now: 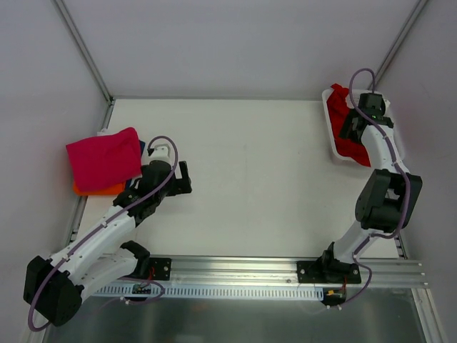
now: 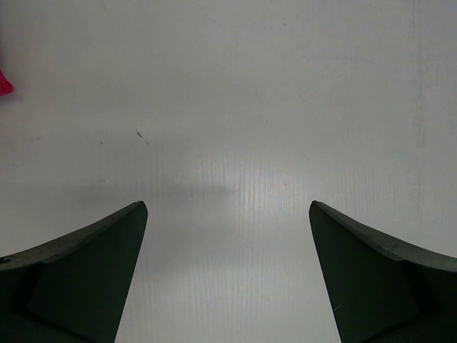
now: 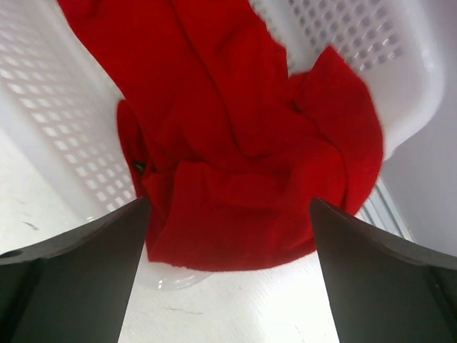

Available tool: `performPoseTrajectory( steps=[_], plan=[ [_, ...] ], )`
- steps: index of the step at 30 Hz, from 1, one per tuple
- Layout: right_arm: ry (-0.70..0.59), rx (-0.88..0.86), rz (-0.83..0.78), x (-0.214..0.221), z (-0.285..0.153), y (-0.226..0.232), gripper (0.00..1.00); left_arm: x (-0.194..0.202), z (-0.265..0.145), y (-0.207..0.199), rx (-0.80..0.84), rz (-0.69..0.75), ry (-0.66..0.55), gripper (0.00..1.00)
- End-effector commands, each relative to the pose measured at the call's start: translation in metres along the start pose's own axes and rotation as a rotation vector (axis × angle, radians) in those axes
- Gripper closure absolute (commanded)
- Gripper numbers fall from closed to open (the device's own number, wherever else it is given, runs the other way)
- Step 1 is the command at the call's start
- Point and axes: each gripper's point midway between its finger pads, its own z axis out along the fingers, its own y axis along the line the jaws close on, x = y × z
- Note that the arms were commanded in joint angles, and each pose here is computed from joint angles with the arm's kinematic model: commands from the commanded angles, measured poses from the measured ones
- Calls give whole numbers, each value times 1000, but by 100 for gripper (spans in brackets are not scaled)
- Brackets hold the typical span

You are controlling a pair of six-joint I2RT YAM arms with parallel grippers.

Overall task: Fold and stack the t-shirts
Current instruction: Grab the tshirt from the pile

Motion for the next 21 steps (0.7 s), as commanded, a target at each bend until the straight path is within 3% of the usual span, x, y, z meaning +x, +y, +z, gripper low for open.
performPoseTrajectory(
  steps=[1,6,9,10,11,14,15,21],
  plan=[
    [149,77,-47,41,21,-10,2,-9,-1,-3,11,6,-29,1],
    [204,114,-48,59,34,-14,3,-11,-7,-1,17,7,-56,1],
    [220,122,-45,63,36,-16,12,-13,-10,1,19,5,-71,1],
    [219,126,-43,63,36,-18,27,-13,-10,1,17,6,-75,1],
    [214,126,-39,61,33,-19,35,-14,-11,2,14,4,-79,1],
    [200,133,-37,56,29,-22,89,-13,-11,3,12,5,-77,1],
    [196,135,-36,55,27,-22,99,-12,-10,2,13,5,-73,1],
    [114,16,-2,33,-6,-9,99,-16,-6,3,-14,-3,-69,1]
  ],
)
